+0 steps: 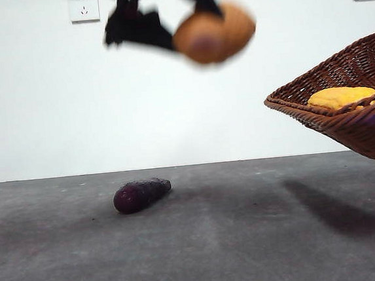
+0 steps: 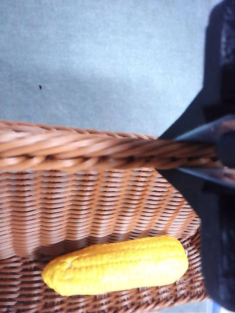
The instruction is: Help me put the vegetables on the table into the basket
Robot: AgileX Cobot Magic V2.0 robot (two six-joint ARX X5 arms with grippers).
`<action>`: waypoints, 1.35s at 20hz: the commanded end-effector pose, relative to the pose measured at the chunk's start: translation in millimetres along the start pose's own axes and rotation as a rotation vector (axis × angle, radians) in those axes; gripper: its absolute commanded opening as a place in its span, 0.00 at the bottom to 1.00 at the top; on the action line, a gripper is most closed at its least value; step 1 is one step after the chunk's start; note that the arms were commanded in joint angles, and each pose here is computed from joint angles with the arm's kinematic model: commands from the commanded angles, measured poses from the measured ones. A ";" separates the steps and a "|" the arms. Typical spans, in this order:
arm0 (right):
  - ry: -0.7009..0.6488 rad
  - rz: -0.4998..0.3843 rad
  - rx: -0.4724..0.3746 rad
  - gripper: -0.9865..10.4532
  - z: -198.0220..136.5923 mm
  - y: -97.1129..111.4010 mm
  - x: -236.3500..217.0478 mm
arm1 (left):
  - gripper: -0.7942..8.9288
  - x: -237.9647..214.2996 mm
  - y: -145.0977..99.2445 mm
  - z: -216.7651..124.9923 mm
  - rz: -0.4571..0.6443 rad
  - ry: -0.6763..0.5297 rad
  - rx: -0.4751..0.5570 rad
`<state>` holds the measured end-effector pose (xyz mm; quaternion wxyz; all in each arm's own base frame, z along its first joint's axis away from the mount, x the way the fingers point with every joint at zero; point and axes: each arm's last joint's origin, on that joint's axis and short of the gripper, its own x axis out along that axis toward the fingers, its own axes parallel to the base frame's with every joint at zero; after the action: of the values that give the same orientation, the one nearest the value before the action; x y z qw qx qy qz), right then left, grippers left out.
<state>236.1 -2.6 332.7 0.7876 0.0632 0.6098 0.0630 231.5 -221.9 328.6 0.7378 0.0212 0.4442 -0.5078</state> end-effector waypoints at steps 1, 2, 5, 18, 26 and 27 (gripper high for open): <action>-0.008 0.069 0.013 0.08 0.3 2.6 -0.1 | 0.14 -9.7 -24.2 7.7 -0.058 -0.108 0.010; -0.009 0.108 0.007 0.08 0.5 5.0 0.0 | 0.14 -10.1 -32.6 9.6 -0.078 -0.135 0.035; -0.013 0.150 -0.013 0.08 1.4 13.3 1.2 | 0.14 1.2 -49.1 8.0 -0.097 -0.120 0.072; -0.002 0.219 -0.166 0.08 -3.6 70.4 8.7 | 0.22 51.2 -77.0 -6.6 0.051 -0.004 0.091; -0.002 0.211 -0.170 0.08 -3.7 70.8 8.8 | 0.67 57.3 -74.1 -3.9 0.054 -0.016 0.106; -0.008 0.192 -0.171 0.08 -3.4 69.9 8.9 | 0.67 52.7 -69.7 -1.0 0.067 -0.017 0.098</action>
<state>233.2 67.6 335.3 0.7816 0.0476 0.5935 0.1862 179.3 -292.7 322.9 0.7538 0.0629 0.4174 -0.5036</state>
